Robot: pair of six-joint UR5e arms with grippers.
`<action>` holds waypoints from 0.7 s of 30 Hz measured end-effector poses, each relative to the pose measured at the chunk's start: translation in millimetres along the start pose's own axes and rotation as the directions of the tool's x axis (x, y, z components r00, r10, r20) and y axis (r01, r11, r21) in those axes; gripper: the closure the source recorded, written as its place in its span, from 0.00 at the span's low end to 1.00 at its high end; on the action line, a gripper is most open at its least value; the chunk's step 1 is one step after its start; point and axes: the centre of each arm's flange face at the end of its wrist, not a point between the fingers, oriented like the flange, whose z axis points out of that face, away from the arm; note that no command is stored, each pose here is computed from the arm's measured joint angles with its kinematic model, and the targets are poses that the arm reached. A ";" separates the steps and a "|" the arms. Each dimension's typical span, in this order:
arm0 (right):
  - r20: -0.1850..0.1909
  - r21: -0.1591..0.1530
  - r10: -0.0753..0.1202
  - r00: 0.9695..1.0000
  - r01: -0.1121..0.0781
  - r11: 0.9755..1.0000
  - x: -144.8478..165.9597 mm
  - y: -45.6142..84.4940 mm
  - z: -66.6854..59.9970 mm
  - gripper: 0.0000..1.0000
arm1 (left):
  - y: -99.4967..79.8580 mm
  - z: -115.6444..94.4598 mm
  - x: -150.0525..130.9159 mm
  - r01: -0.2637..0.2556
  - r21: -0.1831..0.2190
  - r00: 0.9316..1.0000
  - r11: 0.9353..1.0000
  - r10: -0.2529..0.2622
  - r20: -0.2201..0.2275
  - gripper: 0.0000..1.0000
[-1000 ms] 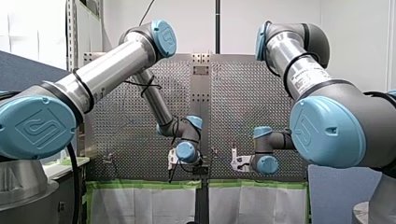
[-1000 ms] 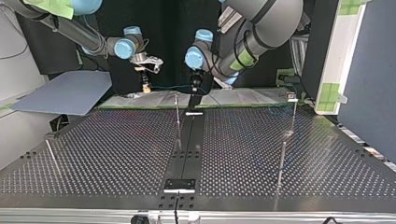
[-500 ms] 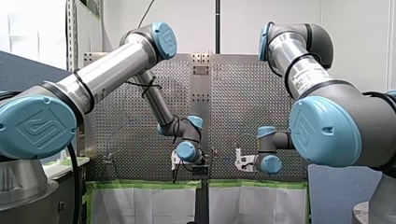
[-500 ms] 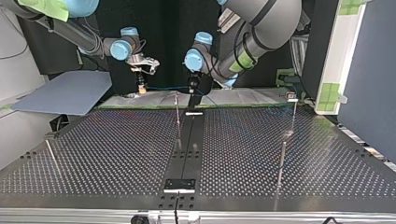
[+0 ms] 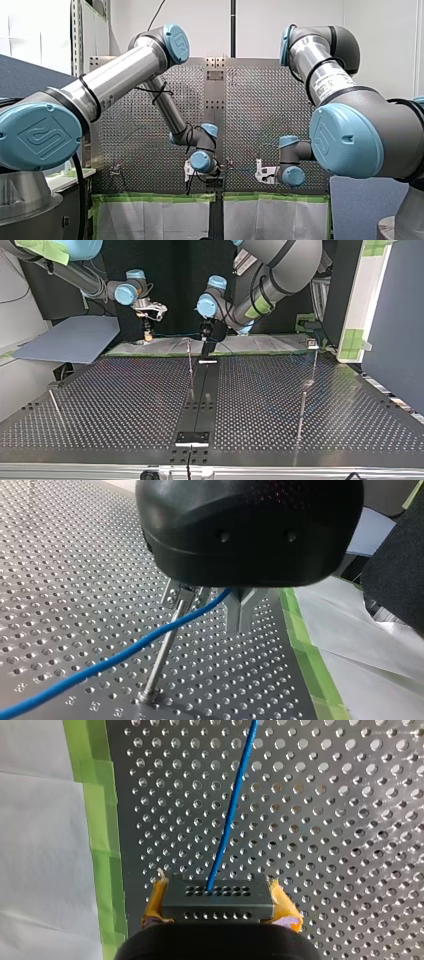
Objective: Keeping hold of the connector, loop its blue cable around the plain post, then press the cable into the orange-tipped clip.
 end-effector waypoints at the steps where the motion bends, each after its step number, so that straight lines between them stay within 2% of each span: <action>1: 0.000 -0.001 0.000 1.000 0.000 1.000 0.0 0.7 0.1 1.00 | -0.4 0.8 -1.1 0.001 0.001 1.000 1.000 -0.001 0.002 0.99; 12: -0.003 -0.015 0.006 1.000 -0.006 1.000 0.3 8.7 1.3 1.00 | -3.1 7.3 -8.8 0.004 0.008 1.000 1.000 -0.004 0.004 0.99; 21: -0.008 -0.019 0.010 1.000 -0.010 1.000 0.9 11.8 2.6 1.00 | 2.9 19.0 17.8 -0.014 -0.016 0.999 1.000 0.013 -0.042 0.99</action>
